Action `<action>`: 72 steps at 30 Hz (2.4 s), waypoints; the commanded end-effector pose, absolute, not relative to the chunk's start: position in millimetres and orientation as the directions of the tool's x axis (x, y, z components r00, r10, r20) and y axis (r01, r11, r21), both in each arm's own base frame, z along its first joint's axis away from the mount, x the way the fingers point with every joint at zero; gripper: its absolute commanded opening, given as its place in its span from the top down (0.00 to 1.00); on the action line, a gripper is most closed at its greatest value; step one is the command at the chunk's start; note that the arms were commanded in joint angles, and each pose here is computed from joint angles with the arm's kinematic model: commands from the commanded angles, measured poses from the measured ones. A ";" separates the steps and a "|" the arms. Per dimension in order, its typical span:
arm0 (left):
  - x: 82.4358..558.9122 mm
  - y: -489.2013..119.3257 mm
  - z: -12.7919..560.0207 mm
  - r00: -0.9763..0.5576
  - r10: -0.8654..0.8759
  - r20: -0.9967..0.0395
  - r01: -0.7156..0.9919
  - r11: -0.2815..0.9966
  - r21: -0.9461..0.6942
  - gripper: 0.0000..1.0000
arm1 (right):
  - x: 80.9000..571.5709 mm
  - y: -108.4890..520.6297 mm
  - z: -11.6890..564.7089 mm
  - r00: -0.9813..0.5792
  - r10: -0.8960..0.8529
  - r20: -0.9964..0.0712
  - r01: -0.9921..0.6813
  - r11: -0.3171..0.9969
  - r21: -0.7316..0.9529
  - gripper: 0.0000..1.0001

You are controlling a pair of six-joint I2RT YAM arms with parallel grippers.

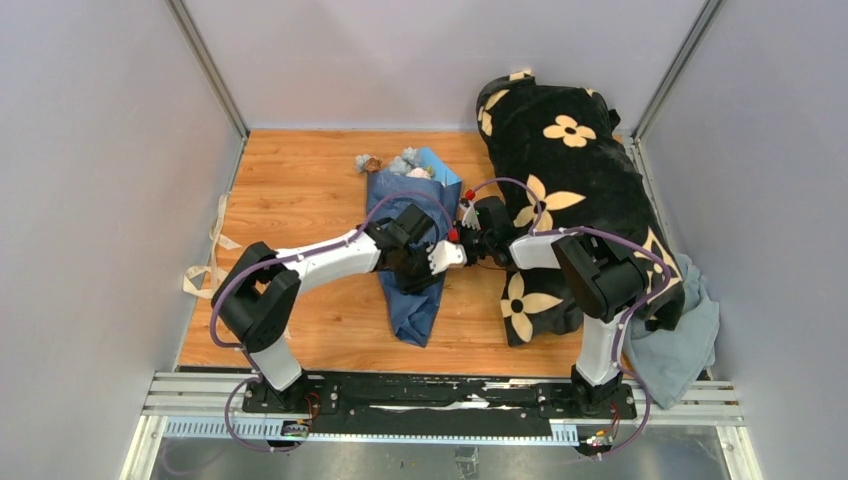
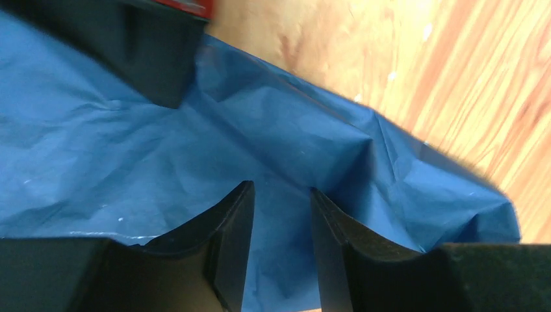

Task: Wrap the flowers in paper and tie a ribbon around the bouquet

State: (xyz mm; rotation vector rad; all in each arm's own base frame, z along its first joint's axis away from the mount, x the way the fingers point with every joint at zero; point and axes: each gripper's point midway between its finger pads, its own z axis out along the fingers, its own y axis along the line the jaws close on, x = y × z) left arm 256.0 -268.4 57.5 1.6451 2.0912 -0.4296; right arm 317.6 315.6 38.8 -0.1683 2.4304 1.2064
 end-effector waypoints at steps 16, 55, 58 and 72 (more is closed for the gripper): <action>131.2 -219.1 10.2 0.225 0.903 -0.367 0.954 -0.281 -0.106 0.38 | 323.9 304.0 19.0 -0.905 0.062 -0.420 -0.269 0.681 0.681 1.00; 129.0 -266.6 117.6 0.130 0.860 -0.494 0.970 -0.212 -0.115 0.64 | 315.6 304.1 4.5 -0.927 -0.006 -0.374 -0.270 0.701 0.660 1.00; 204.9 -265.0 96.5 -0.040 0.880 -0.473 0.997 0.063 0.033 0.65 | 312.5 305.5 1.4 -0.934 -0.011 -0.358 -0.264 0.697 0.667 1.00; 205.5 -231.6 -8.8 -0.049 0.953 -0.300 0.996 0.068 0.055 0.61 | 324.2 273.7 33.1 -0.907 0.041 -0.418 -0.230 0.785 0.575 0.38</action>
